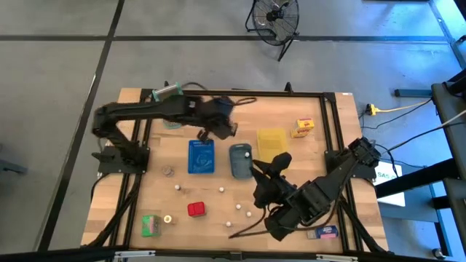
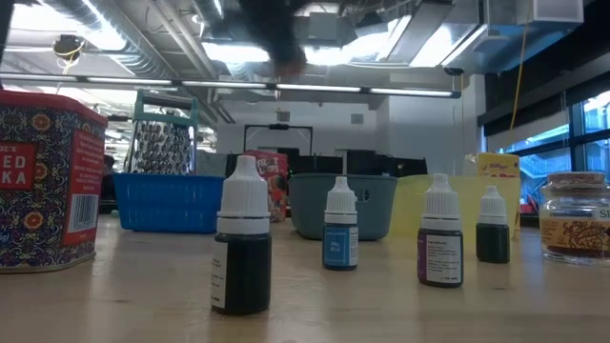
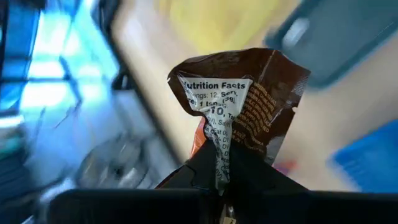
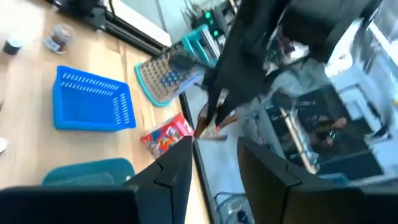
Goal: Pick & Place Kitchen Items
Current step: Put the orange seasoning pack into the blue bin
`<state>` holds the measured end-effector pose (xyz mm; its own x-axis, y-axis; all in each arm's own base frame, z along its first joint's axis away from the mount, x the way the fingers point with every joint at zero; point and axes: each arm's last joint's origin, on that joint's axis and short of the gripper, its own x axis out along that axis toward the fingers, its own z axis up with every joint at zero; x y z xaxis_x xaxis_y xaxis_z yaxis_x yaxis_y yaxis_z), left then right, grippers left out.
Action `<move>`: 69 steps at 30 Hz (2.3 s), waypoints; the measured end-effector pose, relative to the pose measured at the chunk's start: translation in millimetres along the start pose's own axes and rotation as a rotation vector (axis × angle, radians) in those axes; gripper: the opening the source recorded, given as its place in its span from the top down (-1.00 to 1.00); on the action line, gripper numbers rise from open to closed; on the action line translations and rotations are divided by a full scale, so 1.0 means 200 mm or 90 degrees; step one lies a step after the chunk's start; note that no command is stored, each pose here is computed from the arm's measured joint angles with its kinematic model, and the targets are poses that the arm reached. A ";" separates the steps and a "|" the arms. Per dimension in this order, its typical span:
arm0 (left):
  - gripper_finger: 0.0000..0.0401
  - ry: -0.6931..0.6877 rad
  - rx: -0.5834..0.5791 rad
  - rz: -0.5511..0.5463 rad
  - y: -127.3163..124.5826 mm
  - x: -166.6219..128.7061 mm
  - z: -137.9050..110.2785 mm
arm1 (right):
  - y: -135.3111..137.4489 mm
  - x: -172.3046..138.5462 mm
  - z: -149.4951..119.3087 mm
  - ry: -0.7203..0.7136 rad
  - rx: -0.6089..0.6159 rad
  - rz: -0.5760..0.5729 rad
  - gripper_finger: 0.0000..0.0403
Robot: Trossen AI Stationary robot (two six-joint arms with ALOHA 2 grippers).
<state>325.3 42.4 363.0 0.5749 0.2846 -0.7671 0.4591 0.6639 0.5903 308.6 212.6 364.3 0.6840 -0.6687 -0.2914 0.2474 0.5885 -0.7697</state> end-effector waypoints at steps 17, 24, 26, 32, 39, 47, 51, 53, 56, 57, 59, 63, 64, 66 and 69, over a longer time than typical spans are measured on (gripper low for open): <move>0.88 -0.676 -0.188 -0.151 -0.03 -0.73 0.13 | 0.03 -0.23 0.27 -0.216 -0.075 0.045 0.35; 0.91 -0.656 -0.196 -0.221 -0.12 -0.75 0.17 | -0.05 -0.35 0.39 -0.322 -0.027 0.012 0.35; 0.91 -0.667 -0.185 -0.235 -0.14 -0.75 0.20 | -0.09 -0.36 0.42 -0.366 -0.022 0.004 0.35; 0.91 -0.669 -0.184 -0.300 -0.24 -0.74 0.31 | -0.18 -0.33 0.47 -0.408 0.013 -0.039 0.35; 0.91 -0.691 -0.200 -0.274 -0.27 -0.78 0.37 | -0.21 -0.26 0.48 -0.392 0.060 -0.012 0.35; 0.91 -0.679 -0.196 -0.281 -0.31 -0.77 0.40 | -0.23 -0.22 0.48 -0.393 0.131 0.029 0.10; 0.91 -0.685 -0.204 -0.281 -0.30 -0.77 0.40 | -0.23 -0.19 0.48 -0.382 0.173 0.049 -0.11; 0.91 -0.686 -0.217 -0.287 -0.30 -0.77 0.40 | -0.22 -0.17 0.48 -0.381 0.191 0.068 -0.17; 0.91 -0.684 -0.232 -0.286 -0.30 -0.77 0.40 | -0.21 -0.14 0.48 -0.396 0.188 0.110 -0.20; 0.91 -0.679 -0.238 -0.284 -0.30 -0.77 0.40 | -0.20 -0.13 0.48 -0.404 0.188 0.127 -0.20; 0.91 -0.673 -0.247 -0.282 -0.30 -0.76 0.40 | -0.20 -0.12 0.48 -0.421 0.193 0.154 -0.19; 0.91 -0.669 -0.261 -0.283 -0.29 -0.76 0.40 | -0.21 -0.09 0.49 -0.441 0.209 0.177 -0.17; 0.90 -0.668 -0.267 -0.286 -0.29 -0.76 0.40 | -0.22 -0.07 0.49 -0.439 0.209 0.173 -0.17; 0.90 -0.667 -0.274 -0.286 -0.29 -0.76 0.40 | -0.23 -0.04 0.49 -0.435 0.215 0.170 -0.17; 0.90 -0.664 -0.283 -0.292 -0.29 -0.76 0.40 | -0.24 0.00 0.49 -0.429 0.239 0.175 -0.17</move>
<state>265.2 -95.5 465.8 0.7820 -0.5931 -0.1916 0.6079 0.7936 0.0245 363.2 229.3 457.7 0.9897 -0.1328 0.0542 0.1430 0.8843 -0.4444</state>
